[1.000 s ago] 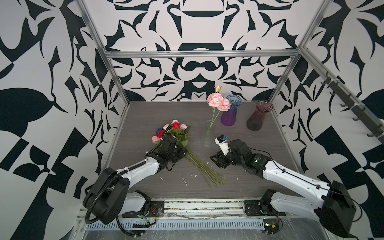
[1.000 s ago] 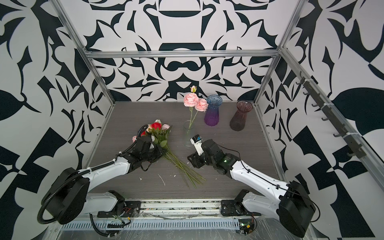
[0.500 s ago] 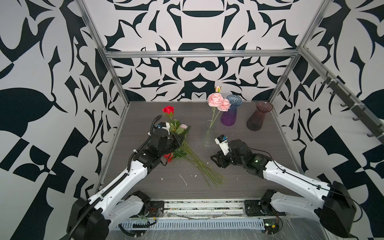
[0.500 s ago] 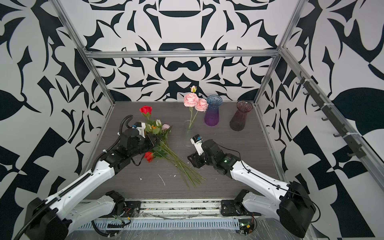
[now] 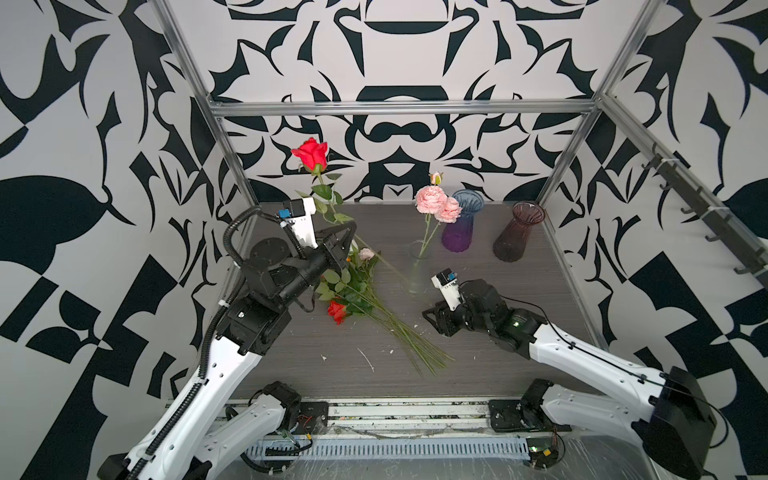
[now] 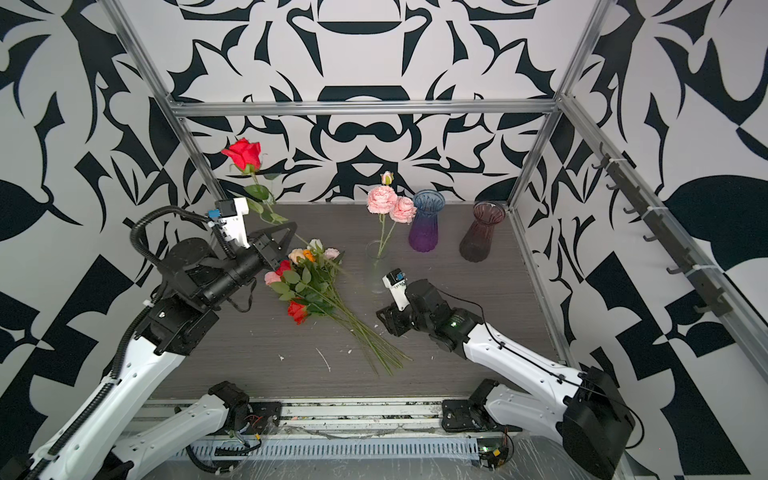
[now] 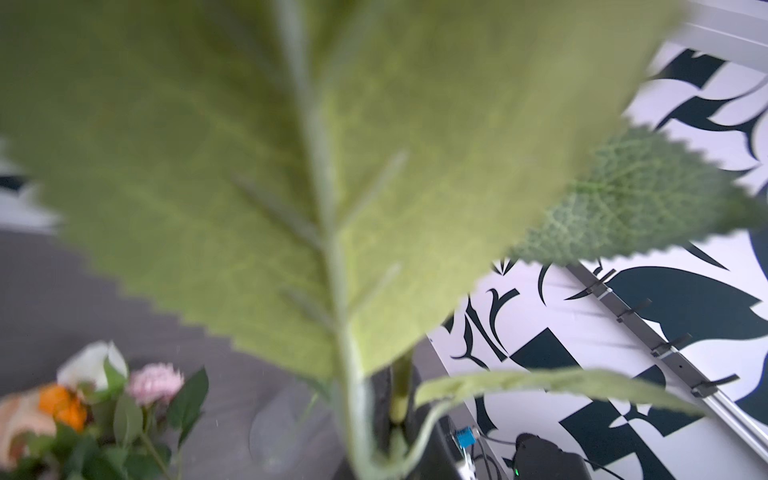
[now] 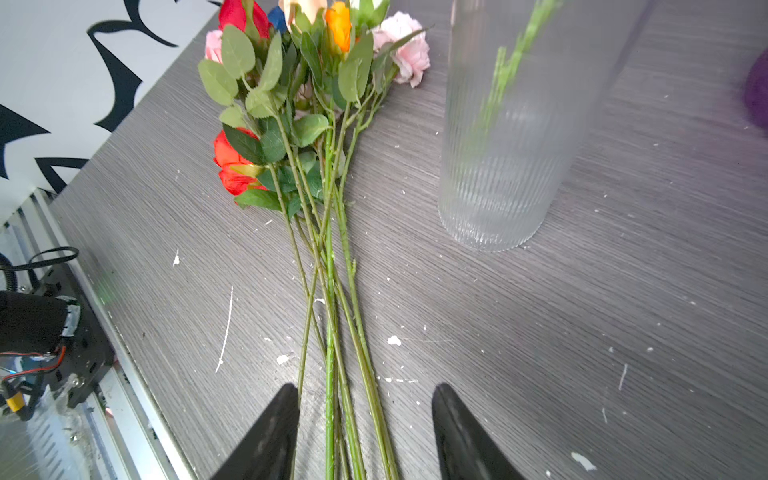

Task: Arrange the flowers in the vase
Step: 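Lift the red rose up out of the bouquet with the left gripper, then carry the red rose over the clear vase with the left gripper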

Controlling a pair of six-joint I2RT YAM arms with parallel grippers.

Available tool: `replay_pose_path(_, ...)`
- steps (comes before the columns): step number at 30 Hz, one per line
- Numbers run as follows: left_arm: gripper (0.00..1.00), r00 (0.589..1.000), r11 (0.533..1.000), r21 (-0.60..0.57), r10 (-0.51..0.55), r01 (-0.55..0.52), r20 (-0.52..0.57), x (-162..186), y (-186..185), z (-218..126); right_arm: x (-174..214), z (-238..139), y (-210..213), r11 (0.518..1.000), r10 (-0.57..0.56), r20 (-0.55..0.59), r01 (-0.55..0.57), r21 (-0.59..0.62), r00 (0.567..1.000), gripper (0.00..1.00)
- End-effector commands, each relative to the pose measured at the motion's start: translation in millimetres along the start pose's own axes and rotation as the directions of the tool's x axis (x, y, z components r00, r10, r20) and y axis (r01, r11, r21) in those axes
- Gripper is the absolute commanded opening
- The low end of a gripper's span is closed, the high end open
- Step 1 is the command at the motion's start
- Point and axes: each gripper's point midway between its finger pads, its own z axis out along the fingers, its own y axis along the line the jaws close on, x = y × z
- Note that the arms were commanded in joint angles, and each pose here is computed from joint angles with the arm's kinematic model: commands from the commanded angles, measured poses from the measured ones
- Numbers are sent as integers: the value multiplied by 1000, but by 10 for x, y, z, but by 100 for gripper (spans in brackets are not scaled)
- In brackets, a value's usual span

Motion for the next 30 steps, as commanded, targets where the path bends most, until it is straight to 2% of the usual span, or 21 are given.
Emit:
replay_pose_path(1,0,985,989,24,146,-149,93,-267,-141,-35,-102,-61,-14,1000,4,56,-4,9,998,55)
replay_pose_path(3,0,976,982,25,184,-188,117,-337,-172,-10,-98,-76,-24,1000,5,61,-6,15,998,54)
replay_pose_path(6,0,963,970,21,238,-242,123,-415,-211,79,-107,-155,-92,998,20,98,-25,49,995,47)
replay_pose_path(13,0,946,950,42,303,-309,117,-490,-266,395,-111,-383,-238,991,41,191,-64,118,981,47)
replay_pose_path(22,0,940,943,48,323,-330,111,-468,-209,754,-108,-439,-281,988,45,211,-75,138,976,47)
replay_pose_path(30,0,951,951,55,300,-304,76,-333,-110,960,-105,-477,-294,987,48,230,-82,140,972,46)
